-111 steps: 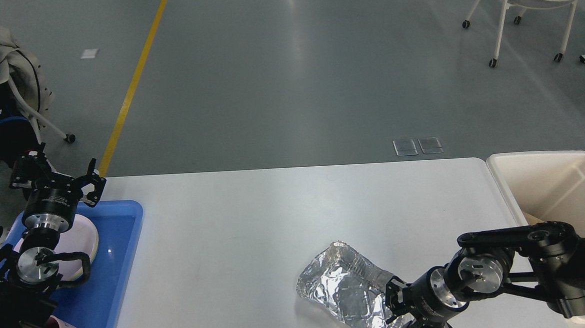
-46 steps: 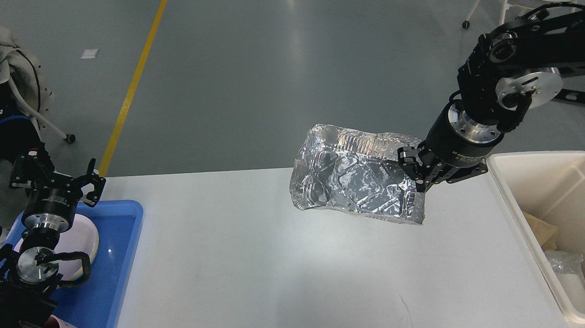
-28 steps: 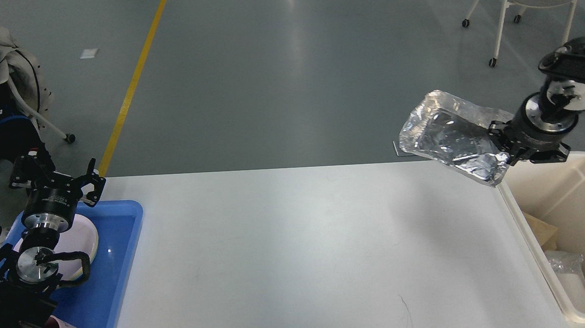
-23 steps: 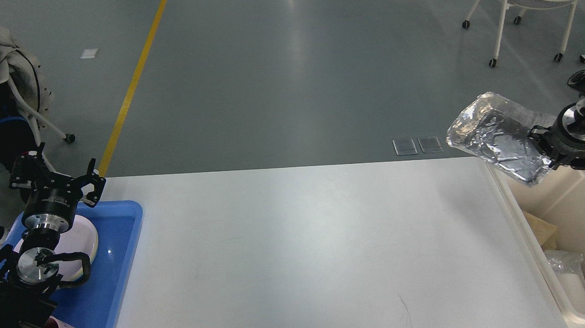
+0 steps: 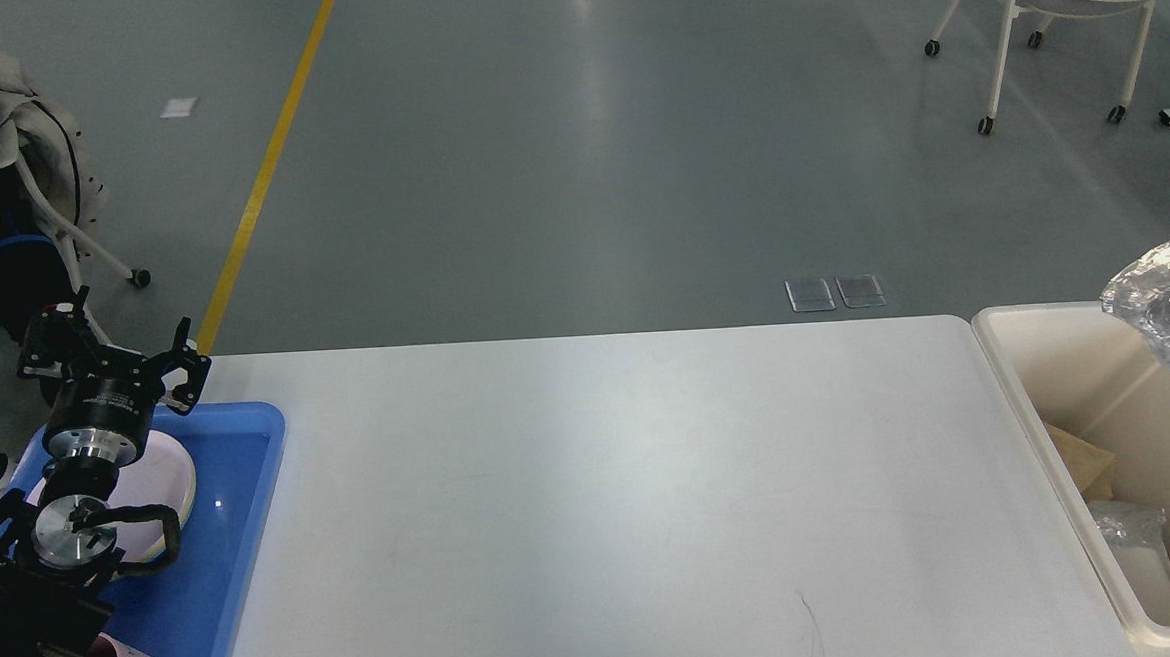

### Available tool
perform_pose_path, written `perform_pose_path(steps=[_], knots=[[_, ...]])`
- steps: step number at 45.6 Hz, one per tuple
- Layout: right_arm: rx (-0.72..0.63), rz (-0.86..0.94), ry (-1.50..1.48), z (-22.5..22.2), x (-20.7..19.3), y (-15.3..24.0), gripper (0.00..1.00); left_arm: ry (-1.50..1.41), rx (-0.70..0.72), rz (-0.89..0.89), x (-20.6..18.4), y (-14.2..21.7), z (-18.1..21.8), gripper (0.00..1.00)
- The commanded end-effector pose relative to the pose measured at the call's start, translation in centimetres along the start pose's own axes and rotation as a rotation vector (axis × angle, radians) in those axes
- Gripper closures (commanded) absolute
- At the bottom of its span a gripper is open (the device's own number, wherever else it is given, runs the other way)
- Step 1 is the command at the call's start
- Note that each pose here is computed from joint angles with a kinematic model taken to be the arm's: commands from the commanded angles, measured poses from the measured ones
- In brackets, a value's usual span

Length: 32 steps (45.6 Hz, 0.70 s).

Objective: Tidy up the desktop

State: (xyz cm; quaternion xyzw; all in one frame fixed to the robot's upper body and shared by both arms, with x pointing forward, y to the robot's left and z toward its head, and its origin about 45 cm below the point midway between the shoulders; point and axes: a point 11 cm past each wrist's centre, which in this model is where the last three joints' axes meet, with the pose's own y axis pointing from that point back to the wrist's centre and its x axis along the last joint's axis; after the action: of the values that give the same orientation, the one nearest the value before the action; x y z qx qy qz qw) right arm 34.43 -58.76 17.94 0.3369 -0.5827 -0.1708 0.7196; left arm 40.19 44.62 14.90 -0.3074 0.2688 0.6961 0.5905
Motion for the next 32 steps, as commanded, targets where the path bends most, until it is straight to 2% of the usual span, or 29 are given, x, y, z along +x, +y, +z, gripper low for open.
perform_pose_path(steps=[1,3,4,24,28,32], knots=[[-0.01,-0.006,0.007,0.1,-2.4,-0.7,0.0,0.001,0.0,0.0,0.0,0.0,0.0,0.02],[-0.004,-0.03,0.001,-0.5,-3.3,-0.4,0.03,0.001,0.0,0.0,0.0,0.0,0.0,0.02],[0.0,-0.041,-0.006,-0.6,-3.6,-0.4,0.0,0.001,0.0,0.0,0.0,0.0,0.0,0.02],[-0.02,-0.05,0.0,0.5,-4.2,-1.2,0.0,-0.001,0.0,0.0,0.0,0.0,0.0,0.02],[0.007,-0.059,-0.004,-0.7,-4.2,-0.5,0.0,-0.001,0.0,0.0,0.0,0.0,0.0,0.02],[0.096,-0.052,-0.043,-4.4,-2.1,2.3,0.0,-0.001,0.0,0.0,0.0,0.0,0.0,0.02]])
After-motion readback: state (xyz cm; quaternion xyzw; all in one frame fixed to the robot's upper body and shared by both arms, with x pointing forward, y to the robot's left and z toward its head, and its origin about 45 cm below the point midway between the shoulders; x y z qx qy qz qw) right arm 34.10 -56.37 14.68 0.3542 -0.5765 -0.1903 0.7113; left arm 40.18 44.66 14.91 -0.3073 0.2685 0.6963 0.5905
